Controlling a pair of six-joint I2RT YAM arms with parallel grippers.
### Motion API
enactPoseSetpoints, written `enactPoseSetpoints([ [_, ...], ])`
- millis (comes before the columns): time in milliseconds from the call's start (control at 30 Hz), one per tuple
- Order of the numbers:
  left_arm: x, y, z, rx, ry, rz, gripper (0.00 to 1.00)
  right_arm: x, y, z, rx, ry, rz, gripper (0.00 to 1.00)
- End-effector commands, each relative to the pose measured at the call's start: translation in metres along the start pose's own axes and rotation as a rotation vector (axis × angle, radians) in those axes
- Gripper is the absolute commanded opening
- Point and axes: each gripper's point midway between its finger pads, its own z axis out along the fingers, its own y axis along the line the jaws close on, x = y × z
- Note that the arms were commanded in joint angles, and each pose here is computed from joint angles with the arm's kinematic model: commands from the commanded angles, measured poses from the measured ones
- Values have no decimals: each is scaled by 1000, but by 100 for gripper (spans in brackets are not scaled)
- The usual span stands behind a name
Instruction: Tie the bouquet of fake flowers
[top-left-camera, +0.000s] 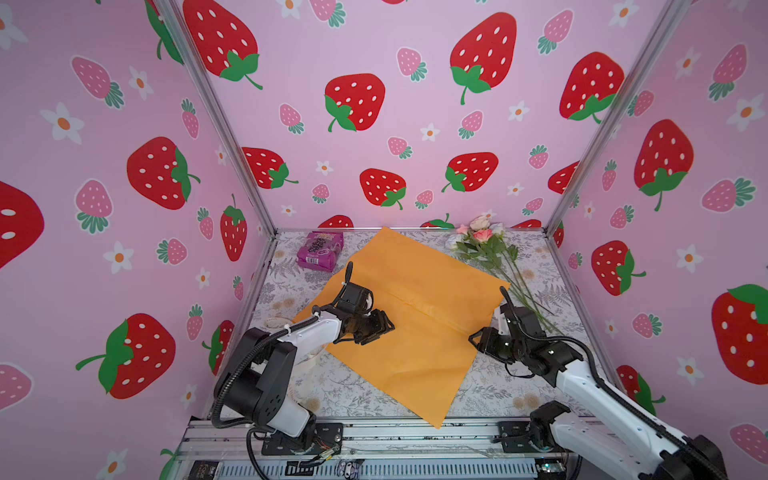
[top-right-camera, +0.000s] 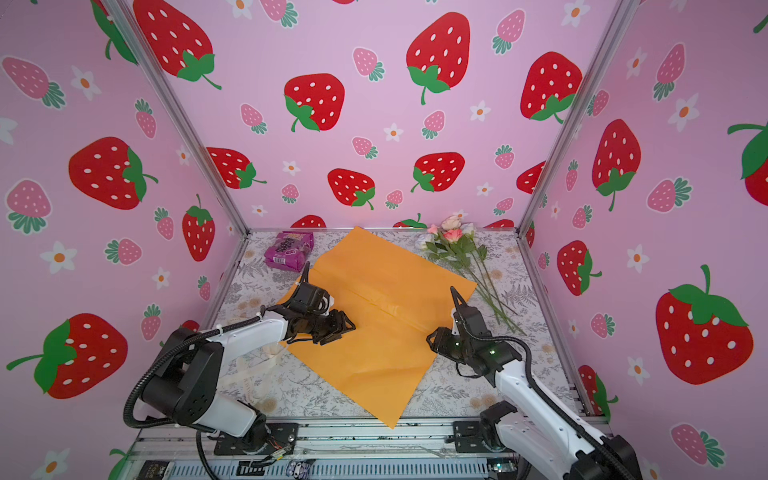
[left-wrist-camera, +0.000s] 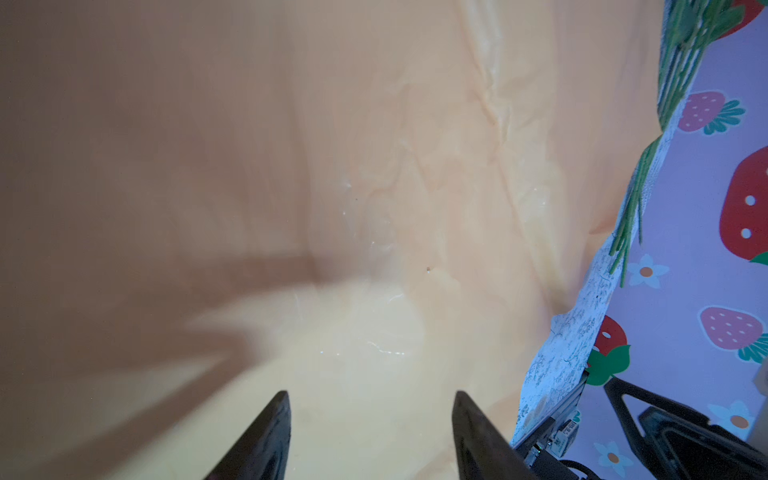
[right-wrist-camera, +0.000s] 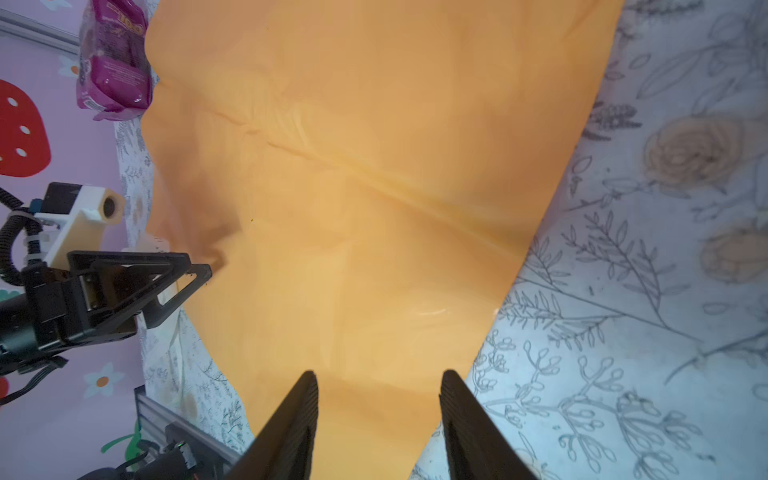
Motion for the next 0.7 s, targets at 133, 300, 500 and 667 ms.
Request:
enactPoseSetpoints([
  [133, -14, -7, 12, 2, -7, 25, 61, -58, -14, 22, 76, -48, -119, 50],
  [300, -16, 0, 24, -17, 8, 11, 61, -151, -41, 2, 143, -247, -157, 49],
  [500, -24, 4, 34, -50, 23, 3, 59, -243, -101, -3, 347, -295, -177, 44],
  [667, -27, 2, 20, -65, 4, 22, 59, -286, -125, 5, 431, -285, -258, 42],
])
